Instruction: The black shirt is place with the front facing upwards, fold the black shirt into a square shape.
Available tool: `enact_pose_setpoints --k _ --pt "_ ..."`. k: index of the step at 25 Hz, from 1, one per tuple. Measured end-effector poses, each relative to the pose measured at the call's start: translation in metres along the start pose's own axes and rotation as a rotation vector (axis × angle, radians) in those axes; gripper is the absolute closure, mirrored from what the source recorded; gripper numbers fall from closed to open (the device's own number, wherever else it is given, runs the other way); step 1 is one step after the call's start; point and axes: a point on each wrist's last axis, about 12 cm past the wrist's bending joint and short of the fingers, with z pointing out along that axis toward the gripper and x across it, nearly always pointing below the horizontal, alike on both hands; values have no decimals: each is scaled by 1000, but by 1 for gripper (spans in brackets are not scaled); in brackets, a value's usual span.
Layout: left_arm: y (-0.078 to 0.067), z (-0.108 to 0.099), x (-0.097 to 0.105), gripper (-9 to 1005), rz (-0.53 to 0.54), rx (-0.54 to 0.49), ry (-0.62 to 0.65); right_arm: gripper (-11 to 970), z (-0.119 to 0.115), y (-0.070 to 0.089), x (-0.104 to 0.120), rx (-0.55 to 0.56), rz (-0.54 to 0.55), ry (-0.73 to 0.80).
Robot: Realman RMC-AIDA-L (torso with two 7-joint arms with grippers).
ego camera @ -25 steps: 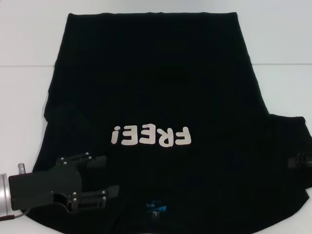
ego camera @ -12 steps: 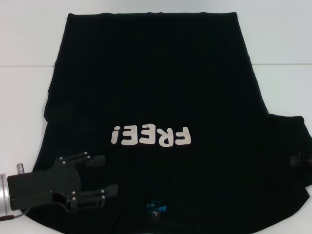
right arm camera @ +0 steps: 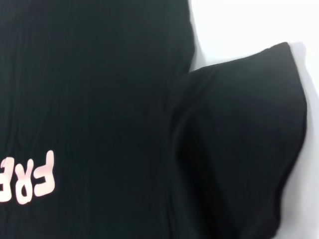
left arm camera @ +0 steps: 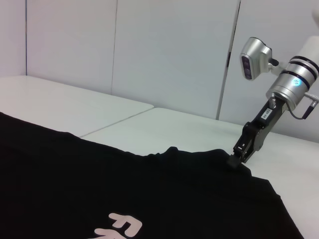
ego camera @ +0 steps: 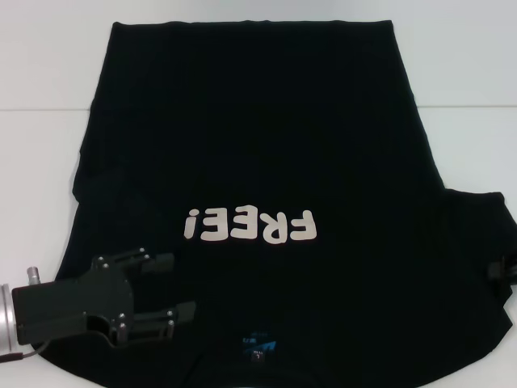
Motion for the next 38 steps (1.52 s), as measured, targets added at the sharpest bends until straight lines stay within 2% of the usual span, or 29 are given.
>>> enact_pose_setpoints --k 6,8,21,30,38 --pt "1 -1 -1 190 5 -6 -4 672 1 3 -3 -3 -7 7" --pt "2 -2 -1 190 4 -16 -9 908 2 4 -3 -1 -10 10" --pt "3 -4 -1 189 -1 -23 -12 939 -6 0 -8 14 -6 -9" --pt "5 -7 -1 189 -9 -45 -23 916 -25 -8 -15 9 19 -88" --pt "5 -9 0 190 -13 -48 -22 896 -38 6 -27 -61 -34 -160"
